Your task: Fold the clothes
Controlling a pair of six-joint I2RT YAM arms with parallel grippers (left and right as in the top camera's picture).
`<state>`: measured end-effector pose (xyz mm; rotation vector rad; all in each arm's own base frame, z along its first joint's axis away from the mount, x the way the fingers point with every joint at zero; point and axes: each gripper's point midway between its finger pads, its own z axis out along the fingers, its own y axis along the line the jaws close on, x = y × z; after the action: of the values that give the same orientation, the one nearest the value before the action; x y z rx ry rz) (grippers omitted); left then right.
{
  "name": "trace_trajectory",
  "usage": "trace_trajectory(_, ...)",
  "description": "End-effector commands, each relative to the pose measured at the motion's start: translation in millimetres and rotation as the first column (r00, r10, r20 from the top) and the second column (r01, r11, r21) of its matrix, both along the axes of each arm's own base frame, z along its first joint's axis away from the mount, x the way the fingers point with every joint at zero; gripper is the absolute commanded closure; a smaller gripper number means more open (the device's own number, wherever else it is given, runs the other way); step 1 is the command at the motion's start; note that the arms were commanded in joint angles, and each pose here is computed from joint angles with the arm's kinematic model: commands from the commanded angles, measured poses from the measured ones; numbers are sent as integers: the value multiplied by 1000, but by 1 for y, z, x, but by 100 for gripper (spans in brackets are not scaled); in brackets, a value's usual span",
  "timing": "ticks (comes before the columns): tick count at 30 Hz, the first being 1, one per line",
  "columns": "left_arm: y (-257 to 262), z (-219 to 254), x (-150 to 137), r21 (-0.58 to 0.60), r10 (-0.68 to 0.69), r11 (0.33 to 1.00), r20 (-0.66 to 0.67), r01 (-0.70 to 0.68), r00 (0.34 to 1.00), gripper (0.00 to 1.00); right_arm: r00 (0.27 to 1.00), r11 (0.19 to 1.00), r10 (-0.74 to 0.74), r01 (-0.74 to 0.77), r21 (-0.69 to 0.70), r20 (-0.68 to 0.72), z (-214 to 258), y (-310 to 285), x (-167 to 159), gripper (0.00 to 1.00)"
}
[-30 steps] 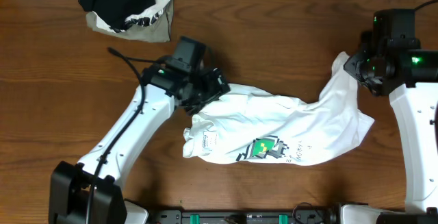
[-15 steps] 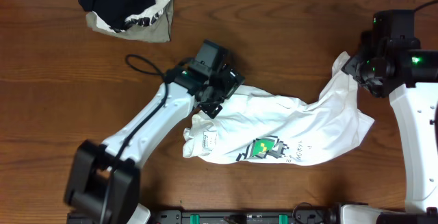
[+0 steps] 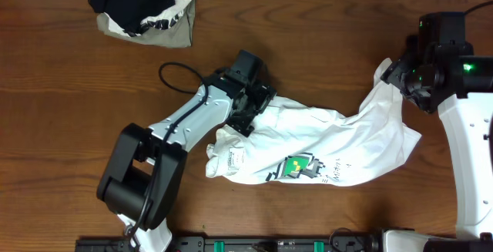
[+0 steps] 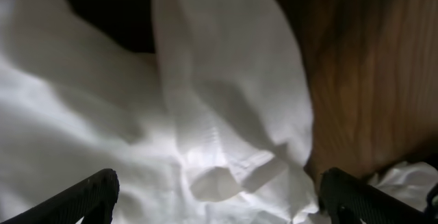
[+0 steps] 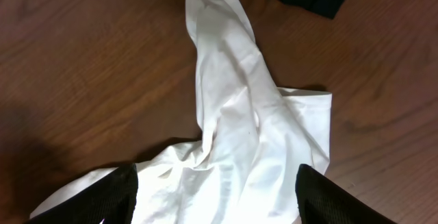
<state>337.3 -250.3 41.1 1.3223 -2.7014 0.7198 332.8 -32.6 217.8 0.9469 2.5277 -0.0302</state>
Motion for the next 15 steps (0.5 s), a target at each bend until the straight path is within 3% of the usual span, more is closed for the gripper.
trace_trajectory(1,-3,-5,5,-6,22,1000,-9,-22,1000,4,1000,1000,-3,3,-7,-12,-2,-3,-2,28)
trace_trajectory(9,-2,-23,5,11,44,999,-44,-44,998,6,1000,1000,-3,3,-7,-26,-4,-3,-5,28)
trace_trajectory(15,-1,-23,5,15,45,999,-43,-44,998,36,999,1000,-3,3,-7,-38,-10,-3,-6,28)
